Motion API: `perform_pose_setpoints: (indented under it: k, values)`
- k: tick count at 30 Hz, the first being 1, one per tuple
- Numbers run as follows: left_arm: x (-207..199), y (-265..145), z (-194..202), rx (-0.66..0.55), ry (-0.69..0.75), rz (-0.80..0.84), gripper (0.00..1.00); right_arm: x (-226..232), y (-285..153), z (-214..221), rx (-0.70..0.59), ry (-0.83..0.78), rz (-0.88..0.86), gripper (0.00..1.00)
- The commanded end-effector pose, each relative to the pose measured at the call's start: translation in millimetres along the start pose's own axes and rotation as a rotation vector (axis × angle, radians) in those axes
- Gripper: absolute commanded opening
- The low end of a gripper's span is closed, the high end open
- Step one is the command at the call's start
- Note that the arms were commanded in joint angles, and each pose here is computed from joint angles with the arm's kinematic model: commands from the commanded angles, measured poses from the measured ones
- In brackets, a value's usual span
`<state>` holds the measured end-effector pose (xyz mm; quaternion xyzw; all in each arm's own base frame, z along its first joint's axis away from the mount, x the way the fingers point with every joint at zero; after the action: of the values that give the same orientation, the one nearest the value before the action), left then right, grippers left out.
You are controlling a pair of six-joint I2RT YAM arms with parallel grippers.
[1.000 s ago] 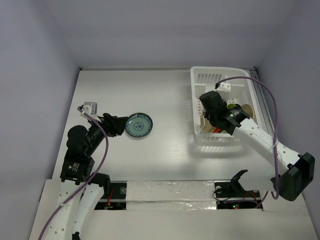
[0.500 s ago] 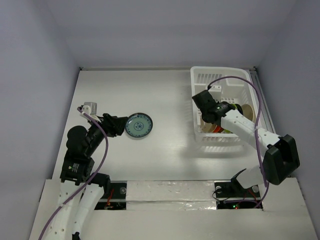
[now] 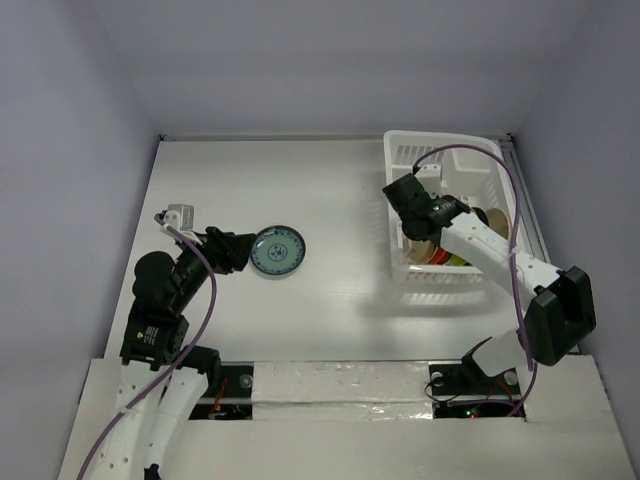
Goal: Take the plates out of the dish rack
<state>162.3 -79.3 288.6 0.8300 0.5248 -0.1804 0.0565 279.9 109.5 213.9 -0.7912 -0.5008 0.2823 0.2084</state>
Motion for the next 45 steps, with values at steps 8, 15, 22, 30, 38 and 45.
perform_pose_setpoints:
  k: [8, 15, 22, 30, 38, 45]
  values:
    - [-3, 1, -3, -0.028, 0.005, 0.032, 0.56, -30, -50, -61, -0.206, 0.097, 0.014, 0.00]
    - [-3, 1, -2, -0.027, 0.004, 0.026, 0.56, -33, -59, -67, -0.233, 0.118, 0.029, 0.00]
    - [-3, 2, -2, -0.024, 0.005, 0.029, 0.56, -12, -142, -108, -0.392, 0.320, -0.459, 0.00]
    - [-1, 2, -3, -0.027, 0.001, 0.013, 0.55, 129, -160, -87, -0.262, 0.337, -0.971, 0.00]
    - [1, 1, -3, -0.030, -0.001, -0.013, 0.54, 231, -150, -60, -0.025, 0.380, -1.237, 0.00]
    - [1, 1, -3, -0.031, -0.004, -0.016, 0.54, 268, -110, -11, 0.126, 0.445, -1.196, 0.03]
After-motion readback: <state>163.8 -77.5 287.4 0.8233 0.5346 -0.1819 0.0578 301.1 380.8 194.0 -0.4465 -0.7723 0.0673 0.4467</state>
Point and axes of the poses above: each gripper's point midway between its finger pads, its own y axis out along the fingers, its own x axis along the line the jaws close on, z = x × y, the point moved 7 cm from there along -y, back along the fingers, and after that the axes turned 8 degrees about y, right-handed, at the moved point
